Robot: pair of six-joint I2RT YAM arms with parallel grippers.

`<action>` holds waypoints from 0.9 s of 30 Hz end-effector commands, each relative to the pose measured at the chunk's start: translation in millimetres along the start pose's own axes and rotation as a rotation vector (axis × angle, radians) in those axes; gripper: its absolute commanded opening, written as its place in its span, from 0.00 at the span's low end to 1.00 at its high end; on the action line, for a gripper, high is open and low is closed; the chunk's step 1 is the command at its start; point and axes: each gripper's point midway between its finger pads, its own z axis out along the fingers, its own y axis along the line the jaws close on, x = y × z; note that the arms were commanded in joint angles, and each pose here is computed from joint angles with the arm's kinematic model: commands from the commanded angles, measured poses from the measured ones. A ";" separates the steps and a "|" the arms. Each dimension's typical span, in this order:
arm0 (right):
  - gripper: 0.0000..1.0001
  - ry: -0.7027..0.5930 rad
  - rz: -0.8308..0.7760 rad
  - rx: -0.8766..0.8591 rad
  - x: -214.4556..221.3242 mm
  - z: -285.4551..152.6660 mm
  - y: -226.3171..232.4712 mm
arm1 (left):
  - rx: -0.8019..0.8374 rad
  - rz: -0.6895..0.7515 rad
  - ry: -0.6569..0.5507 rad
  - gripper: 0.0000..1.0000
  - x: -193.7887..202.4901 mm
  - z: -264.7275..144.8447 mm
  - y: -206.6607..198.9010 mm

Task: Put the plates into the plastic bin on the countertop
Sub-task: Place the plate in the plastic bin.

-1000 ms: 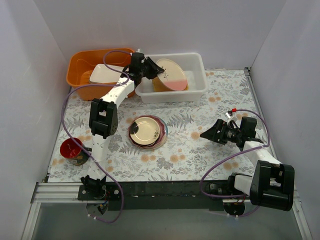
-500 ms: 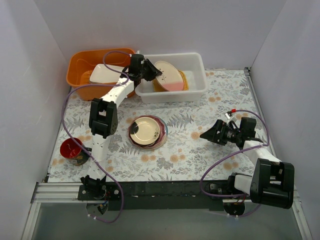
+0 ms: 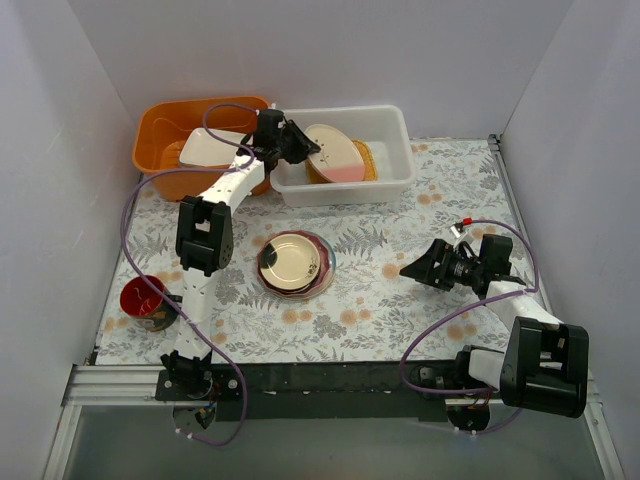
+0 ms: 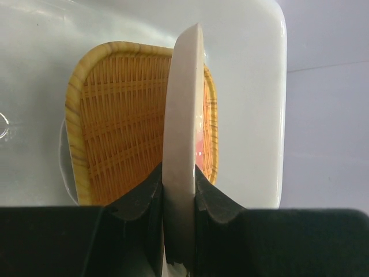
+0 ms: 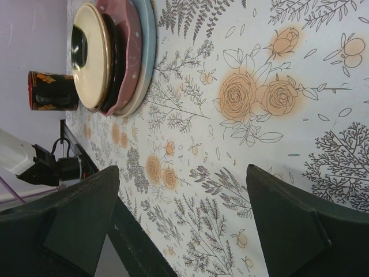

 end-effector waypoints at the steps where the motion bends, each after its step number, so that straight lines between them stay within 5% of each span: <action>1: 0.98 -0.009 -0.034 -0.034 -2.8 -1.3 6.6 | -0.065 0.065 0.061 0.24 12.2 -17.0 6.6; 4: 0.98 -0.010 -0.036 -0.038 -2.6 -1.7 7.5 | -0.125 0.098 0.066 0.53 13.4 -19.7 19.3; 12: 0.98 -0.015 -0.035 -0.037 -1.4 -1.8 7.9 | -0.240 0.153 0.092 0.96 15.5 -24.2 41.0; 21: 0.98 -0.015 -0.036 -0.032 -2.8 -3.0 9.3 | -0.156 0.200 0.055 0.98 -3.4 -40.2 5.0; 27: 0.98 -0.020 -0.040 -0.031 -4.8 -3.8 10.9 | 0.039 0.208 0.051 0.98 -13.2 -61.6 -54.1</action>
